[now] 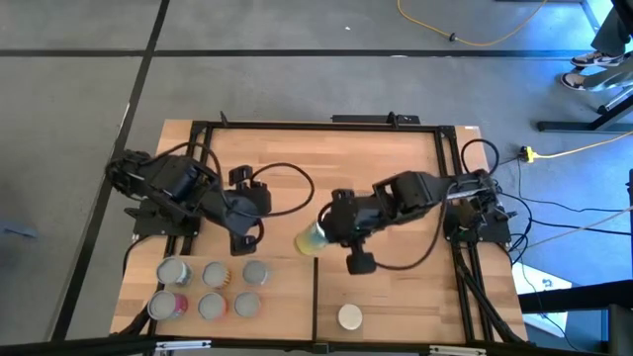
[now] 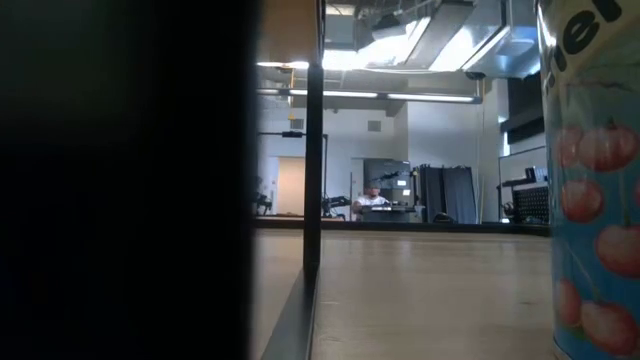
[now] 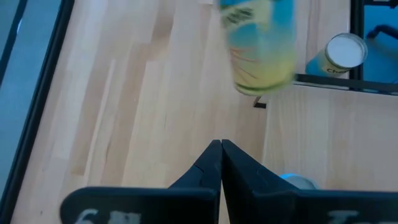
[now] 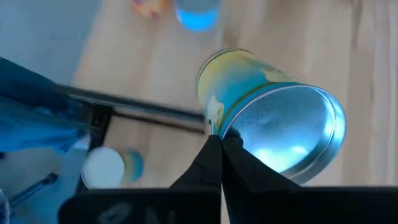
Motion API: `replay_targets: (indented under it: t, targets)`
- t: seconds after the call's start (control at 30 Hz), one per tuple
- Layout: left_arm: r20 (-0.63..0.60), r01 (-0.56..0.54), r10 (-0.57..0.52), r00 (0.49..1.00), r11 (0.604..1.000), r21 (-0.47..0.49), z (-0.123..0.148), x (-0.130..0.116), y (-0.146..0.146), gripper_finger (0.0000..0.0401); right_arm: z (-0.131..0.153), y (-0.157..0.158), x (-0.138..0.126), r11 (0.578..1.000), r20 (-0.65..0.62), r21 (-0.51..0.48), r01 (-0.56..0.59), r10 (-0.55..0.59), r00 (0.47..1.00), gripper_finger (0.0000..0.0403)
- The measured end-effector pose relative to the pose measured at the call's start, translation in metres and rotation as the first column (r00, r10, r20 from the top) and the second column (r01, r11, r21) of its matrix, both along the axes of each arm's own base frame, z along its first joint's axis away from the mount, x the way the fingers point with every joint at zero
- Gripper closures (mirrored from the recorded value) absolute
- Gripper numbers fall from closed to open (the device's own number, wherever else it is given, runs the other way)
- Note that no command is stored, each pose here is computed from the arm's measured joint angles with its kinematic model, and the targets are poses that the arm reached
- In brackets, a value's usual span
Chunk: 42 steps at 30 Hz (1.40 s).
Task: Pick and place cans onto a shelf
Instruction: Put the canned carrots on the shelf
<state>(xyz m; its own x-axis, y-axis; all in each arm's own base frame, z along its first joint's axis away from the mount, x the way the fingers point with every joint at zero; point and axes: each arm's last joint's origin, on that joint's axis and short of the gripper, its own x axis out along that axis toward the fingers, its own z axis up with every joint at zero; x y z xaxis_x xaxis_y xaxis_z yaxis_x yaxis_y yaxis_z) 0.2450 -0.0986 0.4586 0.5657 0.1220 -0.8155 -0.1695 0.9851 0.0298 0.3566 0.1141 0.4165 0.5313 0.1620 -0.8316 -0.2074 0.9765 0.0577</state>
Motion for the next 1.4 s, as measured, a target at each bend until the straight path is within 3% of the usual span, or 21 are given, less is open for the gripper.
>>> replay_targets:
  t: [0.27,0.67,1.4]
  targets:
    - [0.009,0.002,-0.002,1.0,1.0,-0.006,0.003,-0.004,0.002,0.0401,0.004,0.03,0.004,0.996,0.123,0.027,-0.089,0.085,0.989,0.0403]
    - [0.001,0.032,-0.032,0.999,0.999,-0.026,0.002,-0.006,-0.003,0.0401,-0.04,0.052,0.039,0.994,0.059,0.019,-0.105,0.104,0.993,0.0403]
    - [0.004,0.109,-0.109,0.994,0.994,-0.025,0.002,-0.015,-0.024,0.0401,-0.051,0.052,0.038,0.997,-0.055,0.076,-0.012,0.016,0.998,0.0403]
